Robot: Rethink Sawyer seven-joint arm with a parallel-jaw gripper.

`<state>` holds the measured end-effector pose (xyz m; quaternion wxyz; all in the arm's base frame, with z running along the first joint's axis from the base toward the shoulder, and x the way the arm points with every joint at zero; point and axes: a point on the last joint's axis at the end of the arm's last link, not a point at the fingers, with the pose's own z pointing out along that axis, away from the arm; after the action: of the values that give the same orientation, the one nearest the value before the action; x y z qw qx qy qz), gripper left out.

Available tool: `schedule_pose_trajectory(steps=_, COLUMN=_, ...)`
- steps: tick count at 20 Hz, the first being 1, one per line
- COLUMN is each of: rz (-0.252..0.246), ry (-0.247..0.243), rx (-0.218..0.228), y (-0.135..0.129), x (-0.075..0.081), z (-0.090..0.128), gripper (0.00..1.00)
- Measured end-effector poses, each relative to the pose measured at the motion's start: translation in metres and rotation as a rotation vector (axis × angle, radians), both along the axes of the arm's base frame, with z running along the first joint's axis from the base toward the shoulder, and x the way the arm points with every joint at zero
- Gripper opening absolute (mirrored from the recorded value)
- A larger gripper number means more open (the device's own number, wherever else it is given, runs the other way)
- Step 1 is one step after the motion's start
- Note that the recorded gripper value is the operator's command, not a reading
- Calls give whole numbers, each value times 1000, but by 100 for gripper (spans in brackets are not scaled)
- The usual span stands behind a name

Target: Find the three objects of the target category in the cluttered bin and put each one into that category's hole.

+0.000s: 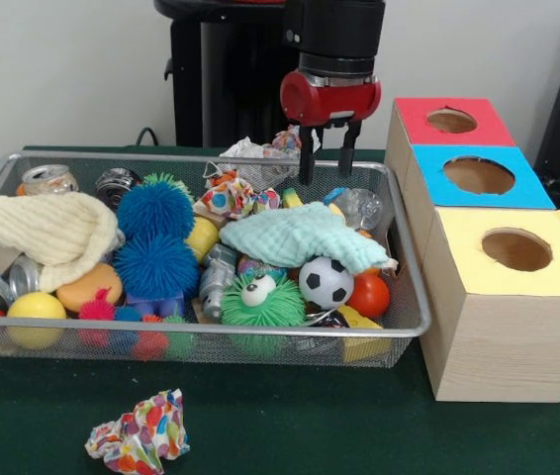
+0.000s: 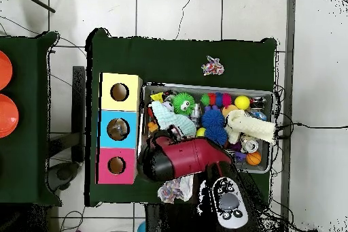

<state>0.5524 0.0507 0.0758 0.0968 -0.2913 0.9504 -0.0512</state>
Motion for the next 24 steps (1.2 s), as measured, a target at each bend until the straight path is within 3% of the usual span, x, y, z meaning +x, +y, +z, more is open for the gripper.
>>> schedule_pose_trajectory(steps=5, rz=-46, ry=-10, rx=53, y=-19, x=9, z=2, gripper=100)
schedule_pose_trajectory(steps=12, rz=-84, ry=-4, rx=69, y=-39, x=7, z=1, gripper=100)
schedule_pose_trajectory(steps=18, rz=-72, ry=2, rx=73, y=-31, x=4, z=0, gripper=100)
schedule_pose_trajectory(steps=24, rz=-21, ry=5, rx=72, y=-3, x=1, z=0, gripper=100)
